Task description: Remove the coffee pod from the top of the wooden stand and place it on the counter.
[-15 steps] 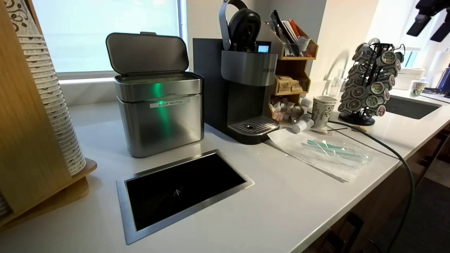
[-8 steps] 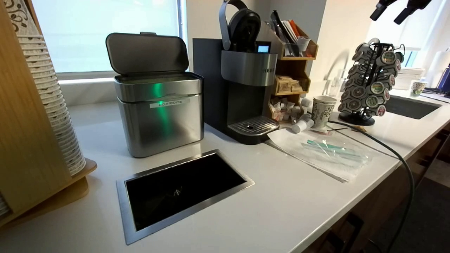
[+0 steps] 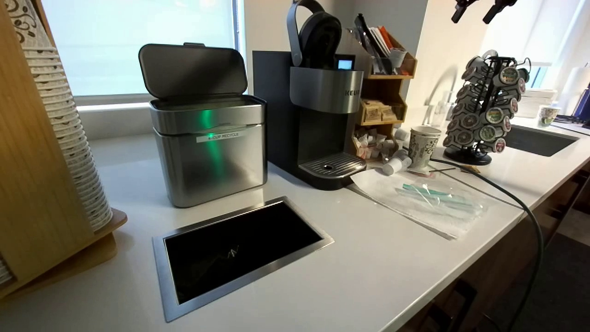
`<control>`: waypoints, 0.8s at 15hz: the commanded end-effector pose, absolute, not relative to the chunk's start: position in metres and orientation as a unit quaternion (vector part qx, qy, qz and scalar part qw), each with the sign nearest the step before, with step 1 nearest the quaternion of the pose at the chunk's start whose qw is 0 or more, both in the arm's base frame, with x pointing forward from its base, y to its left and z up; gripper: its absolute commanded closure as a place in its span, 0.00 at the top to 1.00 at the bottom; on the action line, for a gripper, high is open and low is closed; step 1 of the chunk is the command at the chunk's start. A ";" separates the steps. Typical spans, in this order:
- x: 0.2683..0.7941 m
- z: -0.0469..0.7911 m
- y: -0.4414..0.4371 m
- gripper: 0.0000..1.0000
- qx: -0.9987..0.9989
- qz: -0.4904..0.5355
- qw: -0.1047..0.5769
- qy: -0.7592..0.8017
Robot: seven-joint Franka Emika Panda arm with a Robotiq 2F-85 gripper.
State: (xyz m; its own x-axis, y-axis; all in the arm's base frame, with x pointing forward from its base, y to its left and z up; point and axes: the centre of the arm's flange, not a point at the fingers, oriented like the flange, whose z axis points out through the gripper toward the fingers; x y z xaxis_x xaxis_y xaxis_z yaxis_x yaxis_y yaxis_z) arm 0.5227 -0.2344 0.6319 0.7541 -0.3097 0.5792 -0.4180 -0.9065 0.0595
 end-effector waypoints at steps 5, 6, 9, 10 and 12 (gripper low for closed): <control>0.531 0.633 -0.239 1.00 0.930 0.293 0.097 -0.198; 0.540 0.636 -0.235 1.00 0.931 0.301 0.093 -0.186; 0.566 0.642 -0.217 1.00 0.938 0.308 0.068 -0.145; 0.573 0.641 -0.209 1.00 0.941 0.306 0.056 -0.131; 0.586 0.638 -0.195 1.00 0.946 0.304 0.036 -0.111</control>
State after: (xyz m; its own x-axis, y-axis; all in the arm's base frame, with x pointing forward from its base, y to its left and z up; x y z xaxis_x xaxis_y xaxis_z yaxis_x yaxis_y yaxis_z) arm 0.5599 -0.2036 0.6400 0.7702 -0.2239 0.5972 -0.3011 -0.9531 0.0309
